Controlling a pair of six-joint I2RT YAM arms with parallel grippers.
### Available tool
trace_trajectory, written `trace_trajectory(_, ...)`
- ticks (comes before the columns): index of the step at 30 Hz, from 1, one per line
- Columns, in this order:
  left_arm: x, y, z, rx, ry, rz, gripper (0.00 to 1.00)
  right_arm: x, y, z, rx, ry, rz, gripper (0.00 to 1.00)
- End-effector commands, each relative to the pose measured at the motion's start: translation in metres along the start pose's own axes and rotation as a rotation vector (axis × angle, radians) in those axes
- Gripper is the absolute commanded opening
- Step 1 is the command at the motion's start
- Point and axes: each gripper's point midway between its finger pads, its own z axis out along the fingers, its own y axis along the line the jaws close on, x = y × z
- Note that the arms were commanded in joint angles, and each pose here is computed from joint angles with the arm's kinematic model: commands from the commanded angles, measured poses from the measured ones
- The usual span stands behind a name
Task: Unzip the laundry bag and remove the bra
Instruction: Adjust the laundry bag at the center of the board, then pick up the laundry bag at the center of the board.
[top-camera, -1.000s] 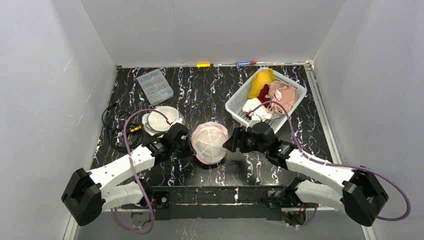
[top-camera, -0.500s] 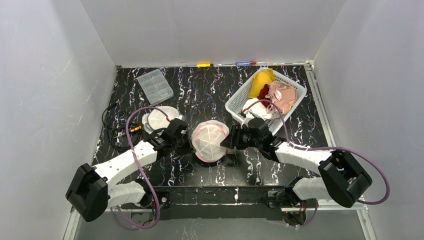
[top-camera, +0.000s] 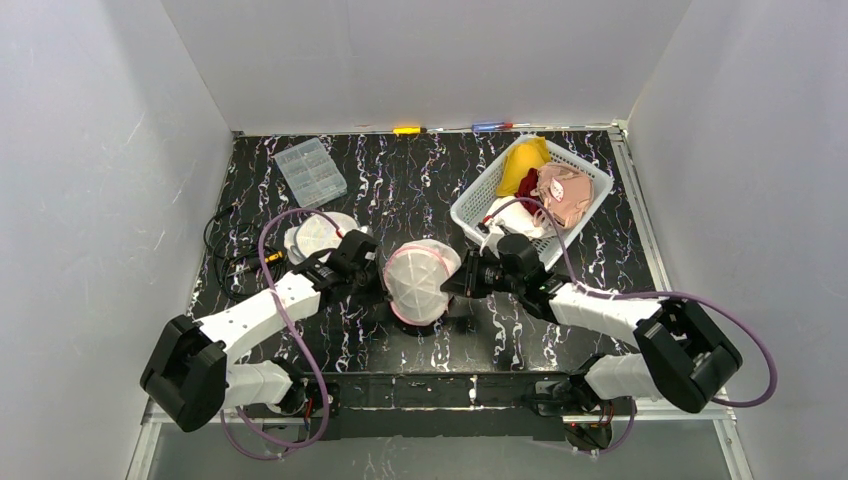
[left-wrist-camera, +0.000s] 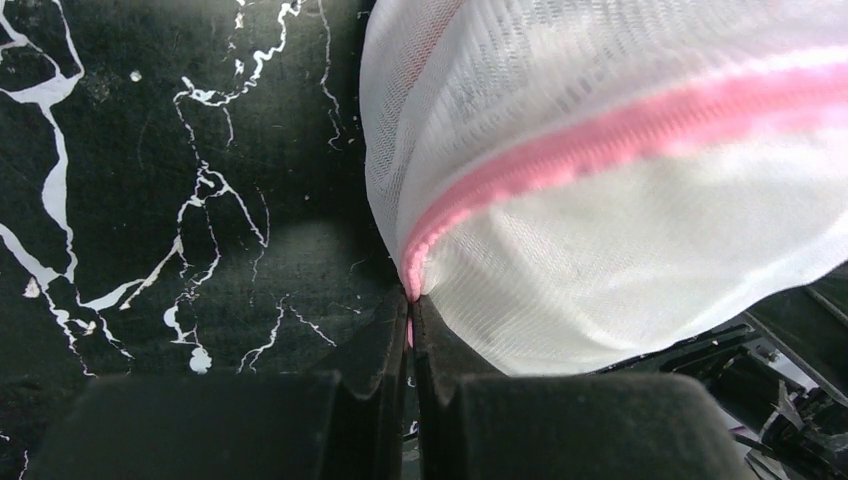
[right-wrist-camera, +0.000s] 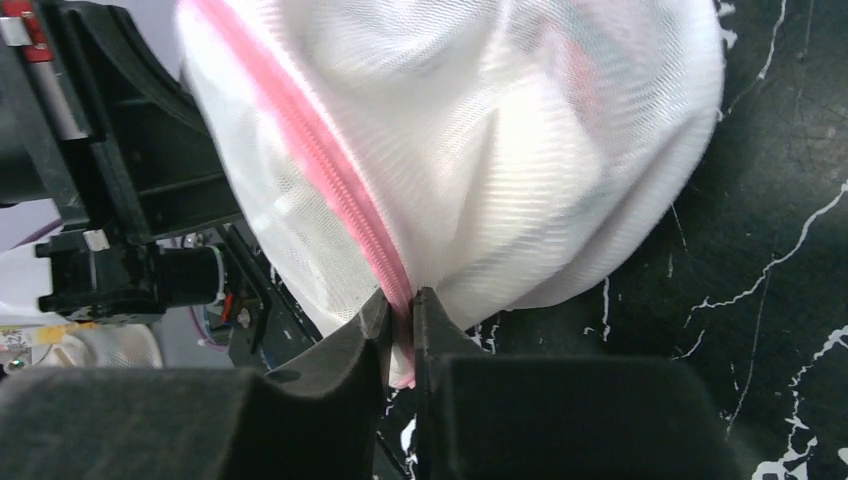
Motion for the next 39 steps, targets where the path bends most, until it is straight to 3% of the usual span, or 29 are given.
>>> trace_trajectory(1,-0.013,-0.026,-0.016,0.085,-0.017,0.013,0.00,-0.020,0.037,-0.016,-0.114,-0.074,0.019,0.14)
trace_trajectory(3,-0.015,-0.034,-0.025,0.126,-0.026,0.004,0.00,-0.026,0.042,-0.026,-0.112,-0.109,0.054,0.01)
trace_trajectory(4,-0.015,-0.037,-0.030,0.149,-0.030,-0.002,0.02,-0.028,0.044,-0.029,-0.111,-0.125,0.079,0.01)
trace_trajectory(5,-0.015,-0.040,-0.034,0.171,-0.034,-0.012,0.08,-0.030,0.044,-0.032,-0.110,-0.139,0.106,0.01)
trace_trajectory(9,-0.008,-0.047,-0.053,0.263,-0.056,-0.076,0.44,-0.035,0.042,-0.043,-0.105,-0.216,0.262,0.01)
trace_trajectory(13,0.002,-0.050,-0.069,0.375,-0.090,-0.181,0.58,-0.041,0.037,-0.053,-0.110,-0.304,0.417,0.01)
trace_trajectory(18,0.013,-0.052,-0.077,0.462,-0.159,-0.287,0.61,-0.041,0.028,-0.062,-0.065,-0.379,0.532,0.01)
trace_trajectory(32,0.010,-0.070,-0.074,0.406,-0.260,-0.354,0.60,-0.022,0.032,-0.060,0.012,-0.382,0.585,0.01)
trace_trajectory(39,0.003,-0.075,-0.065,0.391,-0.291,-0.364,0.48,-0.018,0.033,-0.062,0.005,-0.378,0.599,0.01)
